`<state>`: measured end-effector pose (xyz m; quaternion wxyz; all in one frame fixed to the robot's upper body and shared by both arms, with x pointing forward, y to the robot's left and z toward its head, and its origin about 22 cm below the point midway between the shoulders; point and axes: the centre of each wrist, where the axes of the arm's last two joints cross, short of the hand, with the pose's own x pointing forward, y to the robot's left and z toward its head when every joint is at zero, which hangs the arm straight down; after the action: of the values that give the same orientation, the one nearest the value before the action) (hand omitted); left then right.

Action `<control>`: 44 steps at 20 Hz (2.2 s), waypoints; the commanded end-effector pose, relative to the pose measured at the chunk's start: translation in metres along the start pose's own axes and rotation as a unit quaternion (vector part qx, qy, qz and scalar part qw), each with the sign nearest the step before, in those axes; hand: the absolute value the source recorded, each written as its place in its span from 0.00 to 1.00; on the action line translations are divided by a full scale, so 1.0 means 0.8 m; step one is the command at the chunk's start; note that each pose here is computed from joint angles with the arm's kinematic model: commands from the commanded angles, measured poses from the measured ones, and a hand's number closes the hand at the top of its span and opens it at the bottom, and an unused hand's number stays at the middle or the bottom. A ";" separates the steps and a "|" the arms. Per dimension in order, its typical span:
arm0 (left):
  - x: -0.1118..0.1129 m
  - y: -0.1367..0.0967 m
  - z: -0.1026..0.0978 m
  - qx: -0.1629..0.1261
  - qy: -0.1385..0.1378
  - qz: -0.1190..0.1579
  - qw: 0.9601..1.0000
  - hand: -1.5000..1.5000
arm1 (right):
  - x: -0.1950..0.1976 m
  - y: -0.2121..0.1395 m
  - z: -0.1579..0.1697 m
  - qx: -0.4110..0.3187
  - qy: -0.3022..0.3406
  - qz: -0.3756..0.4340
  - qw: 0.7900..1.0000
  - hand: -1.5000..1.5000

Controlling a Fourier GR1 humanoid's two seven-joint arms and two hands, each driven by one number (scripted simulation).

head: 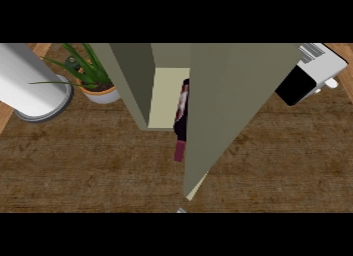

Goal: Pick up the wine, place it into the cabinet and close the cabinet

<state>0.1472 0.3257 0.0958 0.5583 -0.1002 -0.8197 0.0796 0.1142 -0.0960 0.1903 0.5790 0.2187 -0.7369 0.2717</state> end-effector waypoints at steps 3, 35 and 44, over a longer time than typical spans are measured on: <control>0.003 -0.009 -0.009 -0.005 0.001 0.021 1.000 0.00 | 0.012 0.034 -0.057 0.032 -0.018 -0.036 0.999 1.00; -0.006 -0.022 -0.026 0.008 -0.007 0.005 1.000 0.00 | 0.008 -0.116 -0.331 -0.095 -0.014 0.067 0.993 1.00; -0.020 -0.016 -0.037 0.009 -0.011 0.004 1.000 0.00 | -0.034 -0.176 -0.326 -0.109 -0.011 0.119 0.987 1.00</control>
<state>0.1724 0.3104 0.0924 0.5524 -0.0984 -0.8230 0.0880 0.3587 0.0079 0.2502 0.5101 0.1480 -0.7963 0.2896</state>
